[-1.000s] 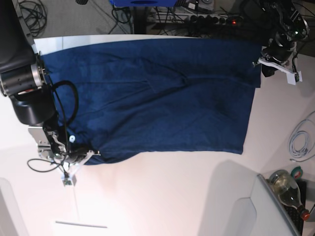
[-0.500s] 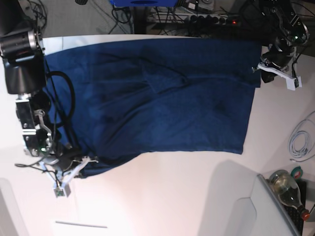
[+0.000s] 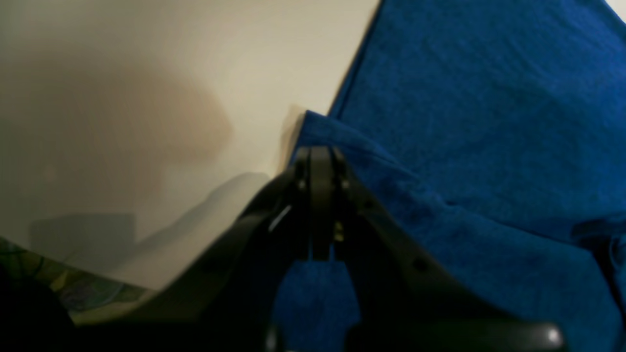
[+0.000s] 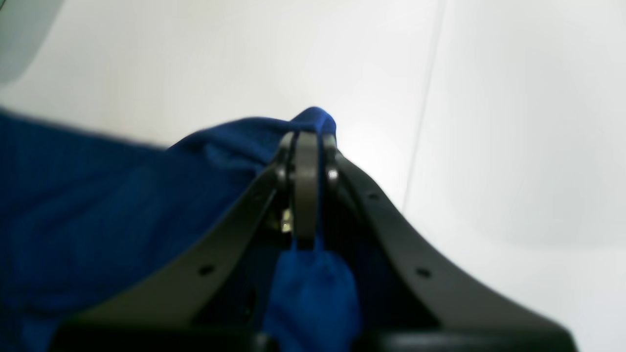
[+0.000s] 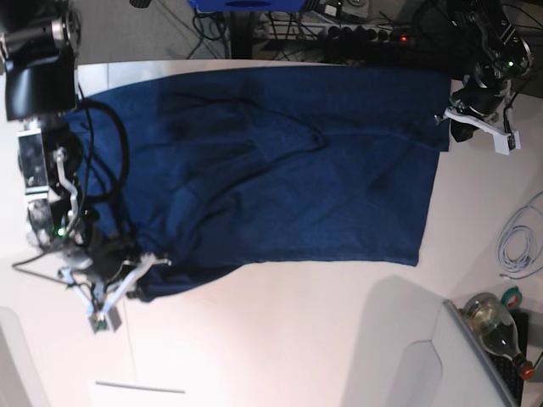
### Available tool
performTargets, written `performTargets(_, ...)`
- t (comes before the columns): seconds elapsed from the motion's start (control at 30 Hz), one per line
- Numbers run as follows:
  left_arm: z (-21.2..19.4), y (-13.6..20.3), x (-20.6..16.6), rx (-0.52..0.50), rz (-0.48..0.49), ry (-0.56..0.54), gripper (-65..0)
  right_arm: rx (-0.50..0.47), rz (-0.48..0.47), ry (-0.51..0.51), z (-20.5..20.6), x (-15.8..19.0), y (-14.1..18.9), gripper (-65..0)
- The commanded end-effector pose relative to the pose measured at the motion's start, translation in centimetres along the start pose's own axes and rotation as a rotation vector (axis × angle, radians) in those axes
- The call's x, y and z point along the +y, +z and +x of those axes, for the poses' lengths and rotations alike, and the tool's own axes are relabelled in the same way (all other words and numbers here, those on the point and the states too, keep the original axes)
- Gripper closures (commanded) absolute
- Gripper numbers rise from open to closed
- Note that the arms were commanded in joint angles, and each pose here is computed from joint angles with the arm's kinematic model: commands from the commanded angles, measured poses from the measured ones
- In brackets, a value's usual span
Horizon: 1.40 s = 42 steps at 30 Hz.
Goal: Layout the t-shirt on the table in an organized manner, then fold the t-shirt properly
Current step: 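Grasp the shirt hem corner with the right gripper and drag it outward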
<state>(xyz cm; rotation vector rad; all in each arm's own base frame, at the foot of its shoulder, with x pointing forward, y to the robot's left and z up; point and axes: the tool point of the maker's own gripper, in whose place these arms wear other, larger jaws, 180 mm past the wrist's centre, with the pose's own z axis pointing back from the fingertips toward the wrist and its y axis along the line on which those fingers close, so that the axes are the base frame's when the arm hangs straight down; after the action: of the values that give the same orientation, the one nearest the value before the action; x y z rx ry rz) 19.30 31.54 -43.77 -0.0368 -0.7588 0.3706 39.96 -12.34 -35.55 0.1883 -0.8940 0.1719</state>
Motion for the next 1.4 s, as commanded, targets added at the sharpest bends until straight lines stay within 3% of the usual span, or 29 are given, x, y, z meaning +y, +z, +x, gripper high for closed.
performTargets(0.0, 1.3, 0.3, 0.2, -0.041, -0.002, -0.013, 0.0, -0.039, 0.008, 0.014, 1.1, 0.4, 0.6, 0.0)
performTargets(0.23, 1.3, 0.2, 0.1, -0.04, -0.004, -0.015, 0.0, 0.145, 0.043, -0.039, -6.5, 2.5, 1.3, -2.7)
performTargets(0.33, 1.3, 0.2, 0.1, -0.04, -0.004, -0.015, 0.0, 0.221, 0.051, -0.042, -8.3, 2.9, 1.8, -16.5)
performTargets(0.43, 1.3, 0.3, 0.2, -0.041, -0.002, -0.013, 0.0, 0.21, 0.06, -0.026, -7.3, 3.4, 2.5, -31.1)
performTargets(0.5, 1.4, 0.3, 0.3, -0.042, 0.001, -0.012, 0.0, 0.173, 0.063, -0.013, -5.7, 3.6, 2.5, -35.6)
performTargets(0.57, 1.3, 0.3, 0.3, -0.041, 0.001, -0.012, 0.0, 0.137, 0.059, -0.006, -3.3, 3.4, 1.7, -35.9)
performTargets(0.8, 1.1, 0.4, 0.4, -0.036, 0.003, -0.012, 0.0, 0.247, 0.077, -0.107, -2.7, 3.8, -5.0, -35.6)
performTargets(1.1, 1.0, 0.5, 0.6, -0.035, 0.006, -0.011, 0.0, 0.302, 0.097, -0.011, -5.7, 5.6, -7.7, -33.9)
performTargets(1.2, 1.0, 0.5, 0.6, -0.035, 0.006, -0.011, 0.0, 0.308, 0.097, -0.02, -6.5, 5.6, -7.6, -22.5)
performTargets(1.3, 1.0, 0.5, 0.6, -0.035, 0.006, -0.011, 0.0, 0.309, 0.092, -0.018, -6.5, 5.4, -7.6, -6.2)
performTargets(1.37, 1.0, 0.5, 0.6, -0.035, 0.006, -0.011, 0.0, 0.309, 0.091, -0.018, -6.5, 5.3, -7.6, 0.0)
